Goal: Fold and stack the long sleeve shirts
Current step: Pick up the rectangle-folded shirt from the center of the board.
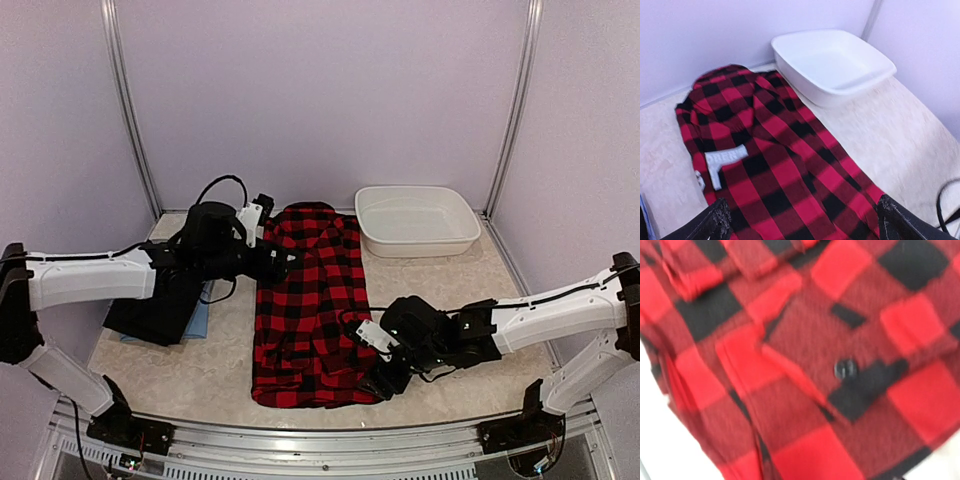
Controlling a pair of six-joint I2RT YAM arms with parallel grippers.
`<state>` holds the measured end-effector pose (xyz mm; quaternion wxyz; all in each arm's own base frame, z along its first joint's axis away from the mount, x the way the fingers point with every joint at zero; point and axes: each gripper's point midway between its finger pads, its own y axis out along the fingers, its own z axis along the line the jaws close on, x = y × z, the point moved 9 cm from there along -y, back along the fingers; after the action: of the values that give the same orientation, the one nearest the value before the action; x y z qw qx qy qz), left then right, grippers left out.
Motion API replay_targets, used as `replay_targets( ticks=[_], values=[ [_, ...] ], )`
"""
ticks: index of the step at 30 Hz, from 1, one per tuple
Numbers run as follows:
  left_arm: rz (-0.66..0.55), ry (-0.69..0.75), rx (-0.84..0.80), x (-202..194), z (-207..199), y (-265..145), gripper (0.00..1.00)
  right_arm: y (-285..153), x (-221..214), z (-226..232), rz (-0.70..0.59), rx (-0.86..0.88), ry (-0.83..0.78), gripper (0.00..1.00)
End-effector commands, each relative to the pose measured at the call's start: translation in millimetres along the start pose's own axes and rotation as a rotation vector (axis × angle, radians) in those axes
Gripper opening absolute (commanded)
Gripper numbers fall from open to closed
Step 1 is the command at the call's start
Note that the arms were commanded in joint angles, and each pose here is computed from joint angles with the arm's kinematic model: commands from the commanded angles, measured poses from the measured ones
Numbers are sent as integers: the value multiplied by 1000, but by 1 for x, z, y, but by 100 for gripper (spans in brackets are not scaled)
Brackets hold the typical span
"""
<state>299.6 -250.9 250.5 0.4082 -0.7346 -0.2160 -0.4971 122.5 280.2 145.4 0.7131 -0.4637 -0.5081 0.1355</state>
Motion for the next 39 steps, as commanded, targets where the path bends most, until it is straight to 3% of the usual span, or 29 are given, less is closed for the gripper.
replay_targets(
  ticks=[1, 11, 17, 30, 39],
  values=[
    [126, 150, -13, -48, -37, -44, 96, -9, -12, 6, -7, 41, -5, 76],
    [316, 366, -324, -132, -111, -102, 92, -17, -24, 4, -45, -20, 77, 74],
    [496, 555, -300, -161, -127, -95, 92, -20, -26, 4, -23, -16, 74, 74],
    [558, 761, -383, -182, -165, -51, 87, -20, -25, -16, -71, 31, 188, 75],
    [673, 846, -291, -199, -144, -57, 90, -10, -36, -8, -28, 123, 167, 76]
  ],
)
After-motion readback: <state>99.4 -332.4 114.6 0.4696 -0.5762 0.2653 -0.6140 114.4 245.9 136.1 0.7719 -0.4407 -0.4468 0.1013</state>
